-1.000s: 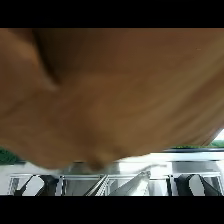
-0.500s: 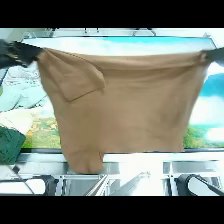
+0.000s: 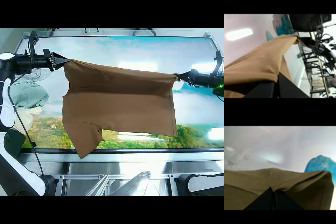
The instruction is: Fold the shirts.
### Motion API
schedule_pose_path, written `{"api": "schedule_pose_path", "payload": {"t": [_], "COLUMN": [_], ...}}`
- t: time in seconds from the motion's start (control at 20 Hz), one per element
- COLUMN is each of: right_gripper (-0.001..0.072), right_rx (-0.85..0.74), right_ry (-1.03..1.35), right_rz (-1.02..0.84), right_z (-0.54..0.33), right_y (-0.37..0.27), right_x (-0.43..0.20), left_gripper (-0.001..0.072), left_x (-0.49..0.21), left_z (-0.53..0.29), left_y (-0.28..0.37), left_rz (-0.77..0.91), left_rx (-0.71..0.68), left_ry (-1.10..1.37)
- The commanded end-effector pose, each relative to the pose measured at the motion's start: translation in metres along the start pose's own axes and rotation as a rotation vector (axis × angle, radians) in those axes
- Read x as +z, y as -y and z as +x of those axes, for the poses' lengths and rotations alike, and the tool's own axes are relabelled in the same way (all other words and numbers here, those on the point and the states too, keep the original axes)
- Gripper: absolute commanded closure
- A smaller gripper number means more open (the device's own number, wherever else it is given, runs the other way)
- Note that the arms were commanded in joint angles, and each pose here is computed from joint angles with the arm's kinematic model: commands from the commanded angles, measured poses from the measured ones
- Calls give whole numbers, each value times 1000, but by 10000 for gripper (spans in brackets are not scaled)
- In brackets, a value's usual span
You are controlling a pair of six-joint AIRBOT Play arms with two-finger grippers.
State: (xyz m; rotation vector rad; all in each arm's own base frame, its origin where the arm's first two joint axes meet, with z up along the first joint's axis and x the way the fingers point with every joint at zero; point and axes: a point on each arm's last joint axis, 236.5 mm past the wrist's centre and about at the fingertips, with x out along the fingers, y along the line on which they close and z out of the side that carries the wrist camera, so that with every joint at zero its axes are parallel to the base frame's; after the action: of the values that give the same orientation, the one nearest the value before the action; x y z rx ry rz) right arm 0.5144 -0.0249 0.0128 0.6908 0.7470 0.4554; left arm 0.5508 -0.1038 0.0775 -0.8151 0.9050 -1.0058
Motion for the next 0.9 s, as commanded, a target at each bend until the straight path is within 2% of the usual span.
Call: {"api": "schedule_pose_path", "payload": {"t": [0.0,0.2,0.55,0.6,0.65,0.7,0.85], "right_gripper": [689,689,688,644,472,384,381], "right_rx": [-15,-73,-146,-146,-148,-143,-130], "right_ry": [-116,-289,-405,-408,-407,-414,-456], "right_rz": [-13,-23,40,45,54,64,78], "right_z": [4,5,5,5,5,4,-18], "right_y": [17,38,64,64,64,62,53], "right_x": [-28,-73,-108,-108,-108,-110,-112], "left_gripper": [692,693,701,693,533,381,362], "left_x": [-29,-78,-129,-129,-129,-131,-122], "left_z": [3,10,2,2,2,1,-14], "left_y": [-39,-85,-123,-122,-121,-119,-100], "left_rz": [-91,-218,-319,-319,-321,-343,-354], "left_rx": [58,138,271,269,265,263,227], "left_ry": [-86,-178,-309,-309,-314,-320,-341]}}
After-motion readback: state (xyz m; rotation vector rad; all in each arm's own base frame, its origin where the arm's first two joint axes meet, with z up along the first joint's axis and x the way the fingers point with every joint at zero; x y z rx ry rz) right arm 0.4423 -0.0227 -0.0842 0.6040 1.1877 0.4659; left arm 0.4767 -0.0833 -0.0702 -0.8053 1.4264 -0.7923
